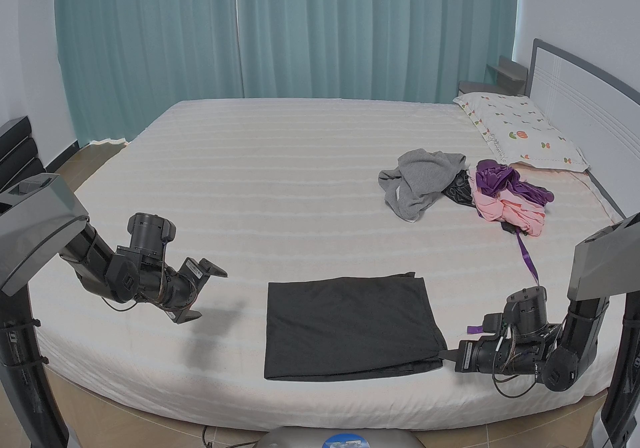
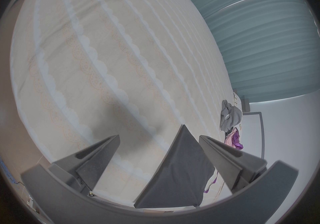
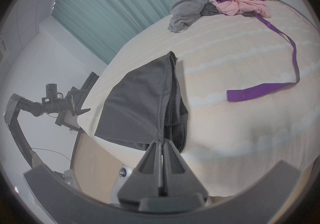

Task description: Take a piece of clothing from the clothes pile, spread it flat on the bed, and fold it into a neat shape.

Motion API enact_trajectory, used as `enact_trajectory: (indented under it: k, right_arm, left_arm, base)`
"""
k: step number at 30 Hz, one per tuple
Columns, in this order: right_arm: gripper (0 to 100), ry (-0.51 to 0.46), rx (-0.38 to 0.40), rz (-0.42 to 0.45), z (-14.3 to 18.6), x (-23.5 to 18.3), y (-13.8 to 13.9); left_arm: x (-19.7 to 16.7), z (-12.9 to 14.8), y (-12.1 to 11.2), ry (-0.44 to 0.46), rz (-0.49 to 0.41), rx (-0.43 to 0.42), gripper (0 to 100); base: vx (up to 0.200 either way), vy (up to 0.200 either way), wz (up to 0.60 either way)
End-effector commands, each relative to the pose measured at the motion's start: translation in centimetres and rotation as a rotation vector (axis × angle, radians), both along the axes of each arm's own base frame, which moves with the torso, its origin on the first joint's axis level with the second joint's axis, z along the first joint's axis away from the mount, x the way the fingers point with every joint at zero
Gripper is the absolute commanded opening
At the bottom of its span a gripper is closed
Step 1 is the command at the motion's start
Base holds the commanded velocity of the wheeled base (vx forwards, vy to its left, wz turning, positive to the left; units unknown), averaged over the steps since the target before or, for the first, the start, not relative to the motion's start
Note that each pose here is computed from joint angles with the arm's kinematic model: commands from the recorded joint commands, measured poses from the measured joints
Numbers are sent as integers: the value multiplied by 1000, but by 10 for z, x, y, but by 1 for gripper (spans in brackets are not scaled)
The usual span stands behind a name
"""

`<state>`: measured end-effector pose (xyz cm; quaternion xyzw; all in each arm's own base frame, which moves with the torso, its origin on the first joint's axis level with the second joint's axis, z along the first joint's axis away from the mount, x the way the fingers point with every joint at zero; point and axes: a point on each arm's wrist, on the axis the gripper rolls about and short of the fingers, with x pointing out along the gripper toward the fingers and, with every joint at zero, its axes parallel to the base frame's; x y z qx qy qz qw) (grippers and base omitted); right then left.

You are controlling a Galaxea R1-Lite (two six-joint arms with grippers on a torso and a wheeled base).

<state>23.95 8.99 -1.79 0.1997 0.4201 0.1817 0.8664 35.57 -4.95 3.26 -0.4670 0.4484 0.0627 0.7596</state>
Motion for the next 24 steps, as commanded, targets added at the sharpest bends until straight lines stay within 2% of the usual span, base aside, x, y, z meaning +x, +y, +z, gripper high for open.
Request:
enact_trajectory:
  k: [1,10,11,19,24]
  right_arm:
    - [0,24,-14,4,-6,-2,-1]
    - [0,30,-48,10,-8,-5,-5]
    - [100,27,-58,16,-9,-5,-7]
    - [100,-24,-41,-5,-3,5,-10]
    - [100,-103,18,-41,6,35,-2]
  left_arm:
    - [0,-1,0,2,0,0,100]
    - [0,-1,0,2,0,0,100]
    - [0,-1,0,2,0,0,100]
    - [0,-1,0,2,0,0,100]
    - [0,0,0,1,0,0,100]
  base:
    - [0,0,0]
    - [0,0,0]
    - [0,0,0]
    - [0,0,0]
    - [0,0,0]
